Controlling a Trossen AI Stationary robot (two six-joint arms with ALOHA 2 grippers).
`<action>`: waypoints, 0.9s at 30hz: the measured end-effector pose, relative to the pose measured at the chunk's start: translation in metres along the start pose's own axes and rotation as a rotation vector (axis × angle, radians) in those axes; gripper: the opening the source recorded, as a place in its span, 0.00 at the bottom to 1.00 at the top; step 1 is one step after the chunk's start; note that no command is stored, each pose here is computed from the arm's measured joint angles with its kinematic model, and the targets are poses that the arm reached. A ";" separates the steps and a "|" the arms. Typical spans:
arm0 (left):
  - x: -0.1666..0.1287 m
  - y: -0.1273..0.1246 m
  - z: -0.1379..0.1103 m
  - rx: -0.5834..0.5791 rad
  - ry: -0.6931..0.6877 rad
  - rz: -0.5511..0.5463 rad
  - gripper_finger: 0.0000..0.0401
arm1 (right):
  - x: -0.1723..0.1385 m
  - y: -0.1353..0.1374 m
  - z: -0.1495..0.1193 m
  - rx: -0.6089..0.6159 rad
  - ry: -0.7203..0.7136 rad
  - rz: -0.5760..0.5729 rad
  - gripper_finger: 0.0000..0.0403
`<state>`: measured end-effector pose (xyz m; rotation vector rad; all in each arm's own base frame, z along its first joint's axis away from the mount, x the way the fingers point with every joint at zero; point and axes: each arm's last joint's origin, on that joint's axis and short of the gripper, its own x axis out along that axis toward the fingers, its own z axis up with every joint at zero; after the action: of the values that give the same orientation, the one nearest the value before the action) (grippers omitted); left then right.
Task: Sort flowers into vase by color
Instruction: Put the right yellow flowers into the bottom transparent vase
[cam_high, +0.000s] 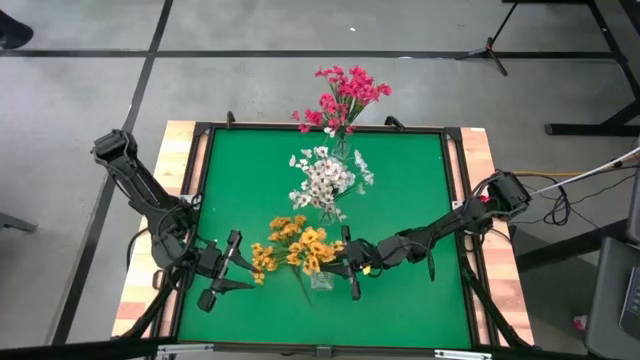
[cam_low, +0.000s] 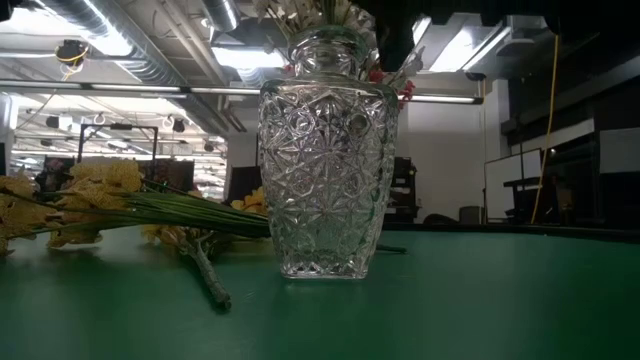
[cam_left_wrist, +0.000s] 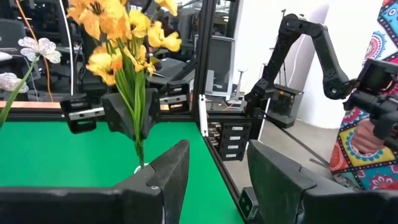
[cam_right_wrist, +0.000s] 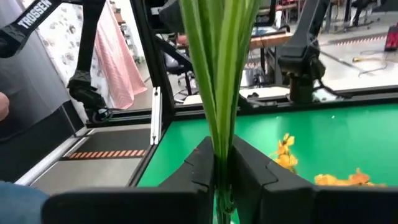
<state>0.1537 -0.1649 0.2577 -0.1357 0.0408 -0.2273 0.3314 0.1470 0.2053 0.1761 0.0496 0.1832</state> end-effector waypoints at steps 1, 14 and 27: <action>0.000 0.000 0.000 0.001 0.000 0.000 0.40 | 0.000 0.000 -0.001 0.011 0.006 0.007 0.10; 0.000 0.001 0.000 0.003 -0.003 0.019 0.40 | 0.000 0.000 -0.005 0.034 0.059 0.033 0.27; 0.000 0.000 0.000 0.002 -0.003 0.019 0.40 | -0.002 0.001 -0.004 0.041 0.085 0.044 0.48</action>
<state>0.1538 -0.1644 0.2577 -0.1335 0.0384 -0.2081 0.3292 0.1481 0.2011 0.2099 0.1340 0.2335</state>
